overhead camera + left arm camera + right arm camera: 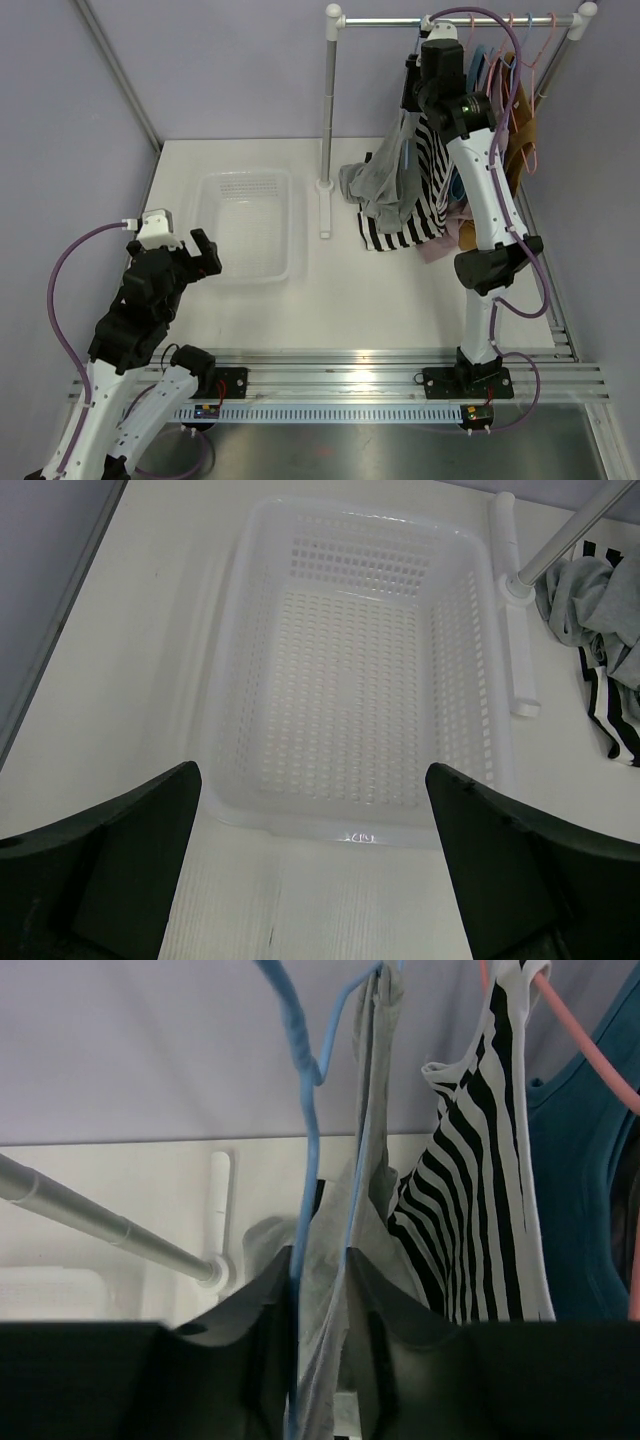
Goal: Remove the tank top from the hanger
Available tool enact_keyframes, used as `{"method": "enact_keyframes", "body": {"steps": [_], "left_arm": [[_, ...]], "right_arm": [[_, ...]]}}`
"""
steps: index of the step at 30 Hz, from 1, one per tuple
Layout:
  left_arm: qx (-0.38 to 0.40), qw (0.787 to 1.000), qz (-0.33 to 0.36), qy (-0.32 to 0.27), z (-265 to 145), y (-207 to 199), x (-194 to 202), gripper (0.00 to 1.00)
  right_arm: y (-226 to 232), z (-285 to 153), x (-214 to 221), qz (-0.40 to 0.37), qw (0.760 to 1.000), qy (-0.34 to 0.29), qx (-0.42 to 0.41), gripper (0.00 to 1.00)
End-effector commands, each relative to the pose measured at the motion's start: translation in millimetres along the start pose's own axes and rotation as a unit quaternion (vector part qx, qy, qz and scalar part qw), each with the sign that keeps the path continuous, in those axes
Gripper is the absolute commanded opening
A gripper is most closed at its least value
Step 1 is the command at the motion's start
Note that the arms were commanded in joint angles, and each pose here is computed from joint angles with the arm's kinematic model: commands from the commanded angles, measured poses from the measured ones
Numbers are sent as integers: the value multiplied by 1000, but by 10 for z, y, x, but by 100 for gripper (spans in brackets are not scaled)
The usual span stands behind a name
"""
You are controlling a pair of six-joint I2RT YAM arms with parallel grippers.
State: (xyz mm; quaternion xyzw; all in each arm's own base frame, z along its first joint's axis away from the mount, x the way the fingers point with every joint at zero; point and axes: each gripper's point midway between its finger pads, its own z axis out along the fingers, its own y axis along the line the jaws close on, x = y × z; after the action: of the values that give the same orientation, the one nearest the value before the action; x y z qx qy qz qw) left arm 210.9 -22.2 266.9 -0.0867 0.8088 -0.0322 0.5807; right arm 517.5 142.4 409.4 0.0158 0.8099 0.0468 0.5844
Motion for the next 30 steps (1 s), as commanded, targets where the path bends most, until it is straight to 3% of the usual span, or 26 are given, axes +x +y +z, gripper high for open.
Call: {"method": "enact_keyframes", "body": {"steps": [1,7,20,26,30], "left_arm": [[20,1000,-5,-22,17,-84,-106,99],[24,1000,-1,-16,34,-105,-87,99],[34,999,-1,-11,9,-150,-132,99],[83,996,-24,-7,-49,-387,-319,99],[143,987,-65,-18,-96,-716,-658,99]], "right_arm": [[-76,-159,-161,-3,1000,-23,17,27],[-94,-287,-289,1,999,-42,15,0],[-12,-732,-862,10,992,-124,-30,0],[91,-1034,-751,23,992,-97,-79,0],[106,-1513,-645,31,988,-86,-122,0]]}}
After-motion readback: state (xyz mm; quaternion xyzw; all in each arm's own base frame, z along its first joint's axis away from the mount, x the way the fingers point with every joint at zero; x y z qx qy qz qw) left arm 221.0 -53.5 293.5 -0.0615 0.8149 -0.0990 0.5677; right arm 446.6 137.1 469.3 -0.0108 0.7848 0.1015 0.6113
